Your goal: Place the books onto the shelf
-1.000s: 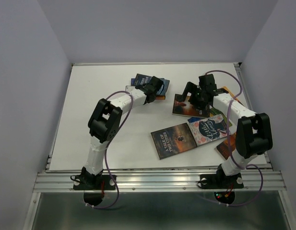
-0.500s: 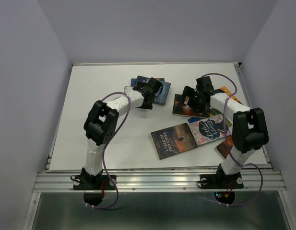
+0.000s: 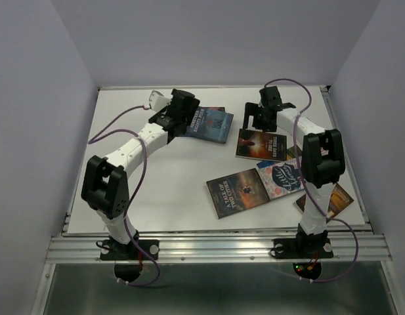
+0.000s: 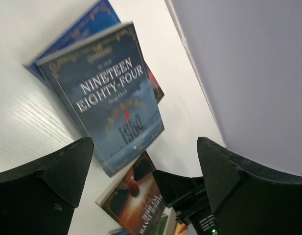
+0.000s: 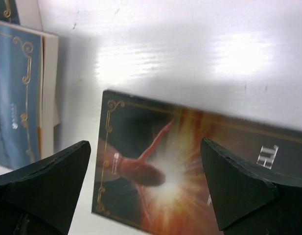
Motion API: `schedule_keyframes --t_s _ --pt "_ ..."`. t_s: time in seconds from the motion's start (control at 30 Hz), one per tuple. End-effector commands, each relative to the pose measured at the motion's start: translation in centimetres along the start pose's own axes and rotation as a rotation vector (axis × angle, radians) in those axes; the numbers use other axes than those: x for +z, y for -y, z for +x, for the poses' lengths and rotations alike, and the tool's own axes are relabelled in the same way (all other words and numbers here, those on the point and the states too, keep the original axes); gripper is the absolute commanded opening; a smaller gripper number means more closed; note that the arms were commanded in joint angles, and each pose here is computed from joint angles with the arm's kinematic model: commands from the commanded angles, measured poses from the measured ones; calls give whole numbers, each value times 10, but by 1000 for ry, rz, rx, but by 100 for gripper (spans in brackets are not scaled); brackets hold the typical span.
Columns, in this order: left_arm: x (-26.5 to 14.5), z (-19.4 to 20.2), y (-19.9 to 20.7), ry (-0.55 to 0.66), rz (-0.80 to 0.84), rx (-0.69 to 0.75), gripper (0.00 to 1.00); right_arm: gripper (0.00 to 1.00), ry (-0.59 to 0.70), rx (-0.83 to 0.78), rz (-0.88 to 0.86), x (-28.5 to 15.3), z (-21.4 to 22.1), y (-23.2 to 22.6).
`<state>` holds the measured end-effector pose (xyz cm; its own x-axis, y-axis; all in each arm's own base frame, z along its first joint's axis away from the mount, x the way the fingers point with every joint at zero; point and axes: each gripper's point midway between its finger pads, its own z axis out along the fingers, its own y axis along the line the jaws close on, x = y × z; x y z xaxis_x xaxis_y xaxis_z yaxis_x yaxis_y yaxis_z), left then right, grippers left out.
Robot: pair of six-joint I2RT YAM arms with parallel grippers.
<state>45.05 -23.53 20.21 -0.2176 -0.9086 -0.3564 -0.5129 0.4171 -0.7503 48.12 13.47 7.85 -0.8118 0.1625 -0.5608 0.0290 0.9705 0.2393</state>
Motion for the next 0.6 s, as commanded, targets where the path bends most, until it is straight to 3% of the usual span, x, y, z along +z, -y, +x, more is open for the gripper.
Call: schedule_keyframes --t_s 0.0,0.13,0.4,0.57 --pt "-11 -48 -5 27 73 219 99 100 24 -166 33 17 -23 -1" --pt "0 -64 -47 -34 49 284 99 100 31 -245 -1 36 -35 -7" --pt "-8 -72 -59 -23 101 369 99 100 31 -315 -98 57 -36 -44" --pt "-10 -73 -67 -16 96 387 99 100 31 -261 -126 71 -40 -54"
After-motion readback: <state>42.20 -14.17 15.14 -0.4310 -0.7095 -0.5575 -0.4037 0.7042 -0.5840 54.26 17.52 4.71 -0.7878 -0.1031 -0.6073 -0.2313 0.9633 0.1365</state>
